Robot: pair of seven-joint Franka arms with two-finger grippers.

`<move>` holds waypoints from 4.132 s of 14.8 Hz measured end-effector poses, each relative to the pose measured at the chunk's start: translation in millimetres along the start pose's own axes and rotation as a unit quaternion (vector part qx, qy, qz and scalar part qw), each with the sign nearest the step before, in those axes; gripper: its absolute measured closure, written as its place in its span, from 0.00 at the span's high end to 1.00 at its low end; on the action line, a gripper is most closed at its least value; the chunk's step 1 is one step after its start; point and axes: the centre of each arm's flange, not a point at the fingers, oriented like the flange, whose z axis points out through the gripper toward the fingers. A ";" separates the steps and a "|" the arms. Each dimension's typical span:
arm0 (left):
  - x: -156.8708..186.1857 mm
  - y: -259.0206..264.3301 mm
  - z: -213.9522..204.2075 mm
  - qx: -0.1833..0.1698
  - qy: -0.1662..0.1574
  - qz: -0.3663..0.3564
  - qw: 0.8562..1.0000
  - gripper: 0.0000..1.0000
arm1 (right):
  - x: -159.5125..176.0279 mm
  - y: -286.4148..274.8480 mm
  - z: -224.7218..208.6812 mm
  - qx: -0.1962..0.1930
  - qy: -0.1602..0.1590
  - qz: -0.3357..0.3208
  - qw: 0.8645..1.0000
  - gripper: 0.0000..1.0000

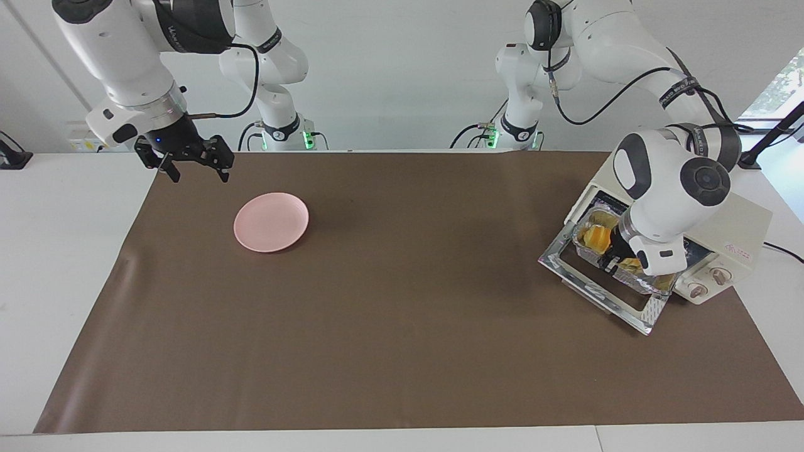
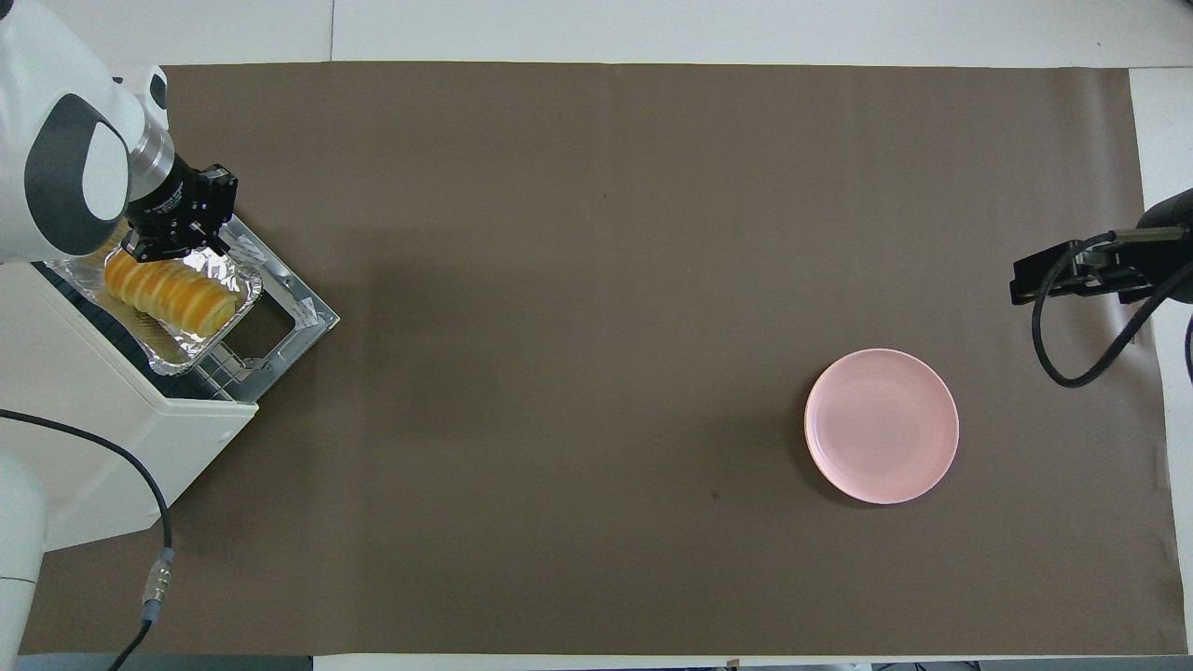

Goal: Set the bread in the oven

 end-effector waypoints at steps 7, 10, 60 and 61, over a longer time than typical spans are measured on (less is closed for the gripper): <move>3.3 -23.8 15.9 0.008 -0.013 0.029 0.999 0.02 | 0.0 0.0 0.0 0.000 0.000 0.000 1.000 1.00; 7.9 -30.7 16.6 0.010 -0.013 0.024 1.000 0.02 | 0.0 0.0 0.0 0.000 0.000 0.000 1.000 1.00; -6.9 -102.4 -83.2 0.026 0.027 0.277 0.960 1.00 | 0.0 0.0 0.0 0.000 0.000 0.000 1.000 1.00; -8.7 -108.5 -91.1 0.020 0.031 0.295 0.955 1.00 | 0.0 0.0 0.0 0.000 0.000 0.000 1.000 1.00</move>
